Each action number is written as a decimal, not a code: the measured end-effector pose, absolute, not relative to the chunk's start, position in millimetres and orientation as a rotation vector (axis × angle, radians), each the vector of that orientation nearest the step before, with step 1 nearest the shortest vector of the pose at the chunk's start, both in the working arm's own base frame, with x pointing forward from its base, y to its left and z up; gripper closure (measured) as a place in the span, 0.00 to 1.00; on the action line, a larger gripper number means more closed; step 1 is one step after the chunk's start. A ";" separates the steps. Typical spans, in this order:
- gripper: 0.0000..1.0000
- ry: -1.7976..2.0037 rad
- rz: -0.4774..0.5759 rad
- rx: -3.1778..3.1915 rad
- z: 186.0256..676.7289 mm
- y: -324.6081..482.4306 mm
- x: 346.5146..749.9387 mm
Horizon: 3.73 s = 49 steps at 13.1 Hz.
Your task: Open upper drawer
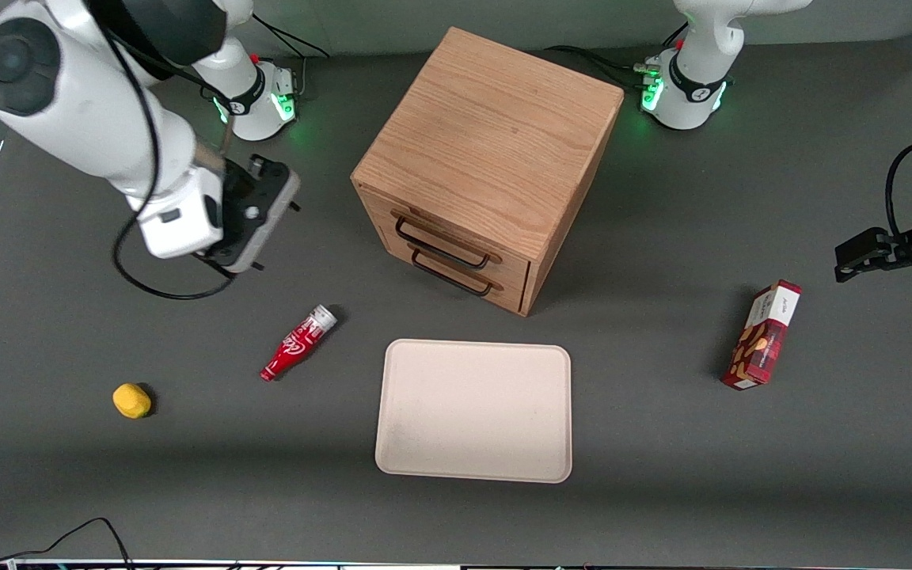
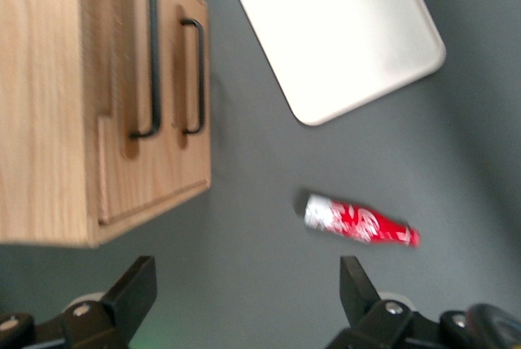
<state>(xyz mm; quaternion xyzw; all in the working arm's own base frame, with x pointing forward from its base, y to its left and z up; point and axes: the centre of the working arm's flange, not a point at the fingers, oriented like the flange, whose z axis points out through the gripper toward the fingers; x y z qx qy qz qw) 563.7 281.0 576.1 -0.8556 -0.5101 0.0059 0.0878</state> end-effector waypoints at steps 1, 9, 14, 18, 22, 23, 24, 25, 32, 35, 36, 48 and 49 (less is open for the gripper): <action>0.00 -1.537 0.032 -2.510 566.3 295.7 565.7; 0.00 -1.466 0.025 -2.320 483.4 354.3 594.8; 0.00 -1.436 0.042 -2.286 458.4 373.8 594.6; 0.00 -1.376 0.097 -2.281 427.5 378.8 598.7; 0.00 -1.308 0.150 -2.249 407.1 387.8 593.4; 0.00 -1.302 0.162 -2.247 402.1 388.5 591.2; 0.00 -1.299 0.170 -2.248 396.6 389.2 589.3; 0.00 -1.296 0.176 -2.249 390.6 390.1 587.3; 0.00 -1.295 0.174 -2.243 379.0 398.8 579.1; 0.00 -1.295 0.138 -2.257 375.2 400.6 581.1; 0.00 -1.305 0.129 -2.269 372.6 399.7 583.1; 0.00 -1.247 -0.031 -2.467 381.4 321.1 660.2; 0.00 -1.233 -0.043 -2.480 381.0 314.1 667.6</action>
